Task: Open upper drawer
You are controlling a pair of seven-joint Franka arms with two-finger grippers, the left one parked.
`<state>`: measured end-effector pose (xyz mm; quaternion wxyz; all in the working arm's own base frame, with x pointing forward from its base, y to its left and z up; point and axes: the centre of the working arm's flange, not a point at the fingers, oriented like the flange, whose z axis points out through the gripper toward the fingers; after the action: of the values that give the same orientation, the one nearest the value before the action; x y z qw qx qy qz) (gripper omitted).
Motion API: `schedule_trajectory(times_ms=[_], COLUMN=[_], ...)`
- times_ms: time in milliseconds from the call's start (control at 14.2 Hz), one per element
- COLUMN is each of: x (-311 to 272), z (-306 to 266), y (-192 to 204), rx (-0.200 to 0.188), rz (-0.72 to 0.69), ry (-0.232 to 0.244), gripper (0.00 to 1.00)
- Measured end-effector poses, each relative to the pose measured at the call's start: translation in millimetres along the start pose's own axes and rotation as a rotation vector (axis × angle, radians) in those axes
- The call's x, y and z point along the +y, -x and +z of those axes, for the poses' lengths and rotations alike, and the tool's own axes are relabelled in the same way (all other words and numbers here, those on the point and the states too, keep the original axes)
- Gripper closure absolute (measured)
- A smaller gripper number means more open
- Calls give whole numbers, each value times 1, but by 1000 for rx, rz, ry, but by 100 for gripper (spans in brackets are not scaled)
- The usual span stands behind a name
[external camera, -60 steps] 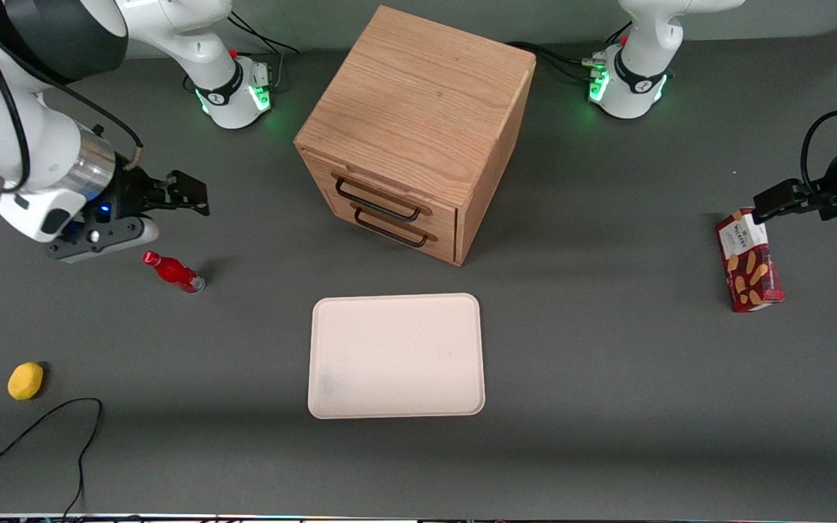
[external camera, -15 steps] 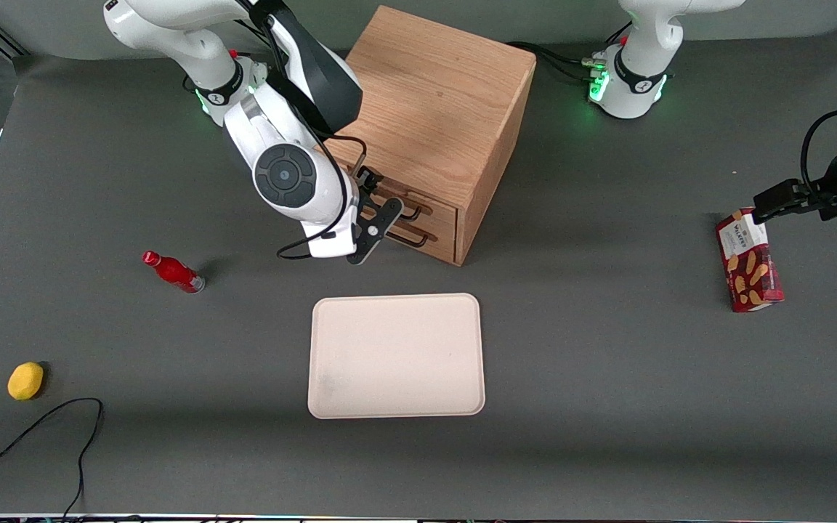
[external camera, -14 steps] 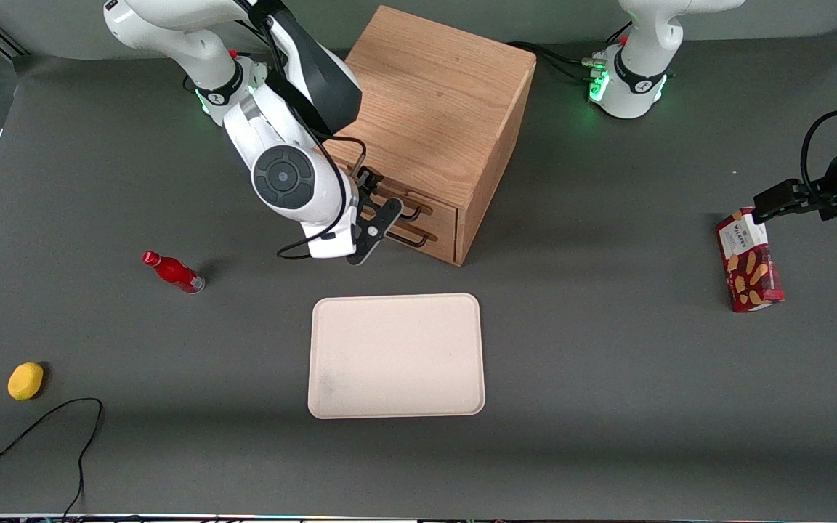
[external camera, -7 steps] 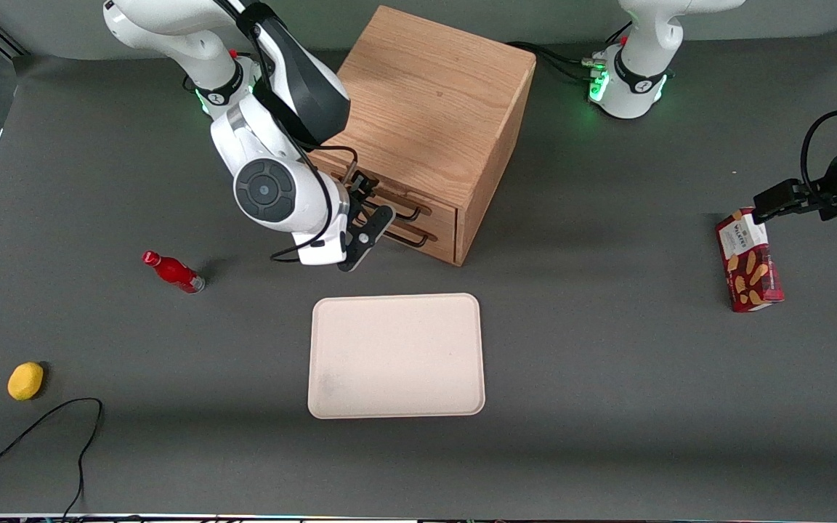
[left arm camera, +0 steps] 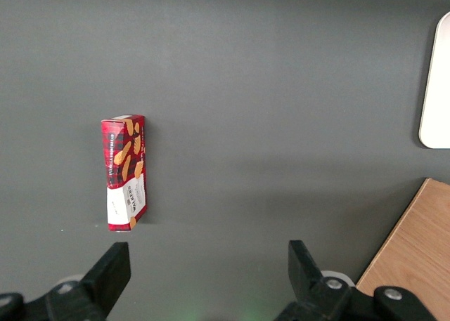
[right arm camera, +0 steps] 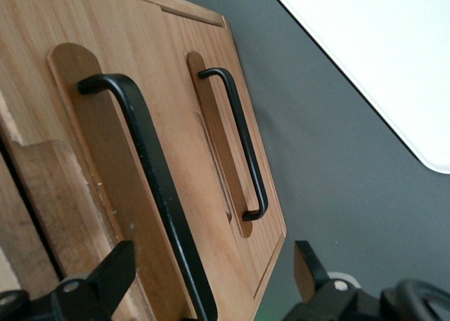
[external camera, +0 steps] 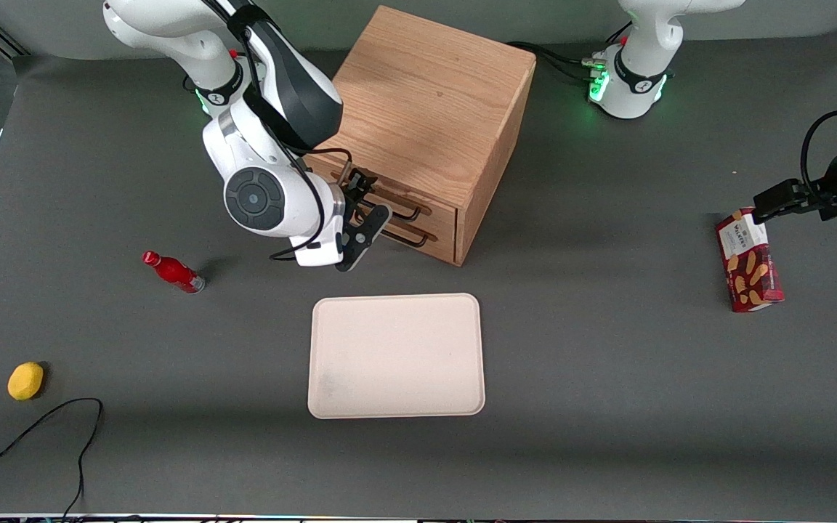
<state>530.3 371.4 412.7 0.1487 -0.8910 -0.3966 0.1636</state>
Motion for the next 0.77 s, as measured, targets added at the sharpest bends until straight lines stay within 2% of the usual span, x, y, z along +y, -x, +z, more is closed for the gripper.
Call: schedule_trajectory(times_ms=[352,774], x=[8,14], z=[16,27], y=[-5,-9], rx=[-27,-40], rz=[3,8], ry=[-10,-15], gripper=[0,0])
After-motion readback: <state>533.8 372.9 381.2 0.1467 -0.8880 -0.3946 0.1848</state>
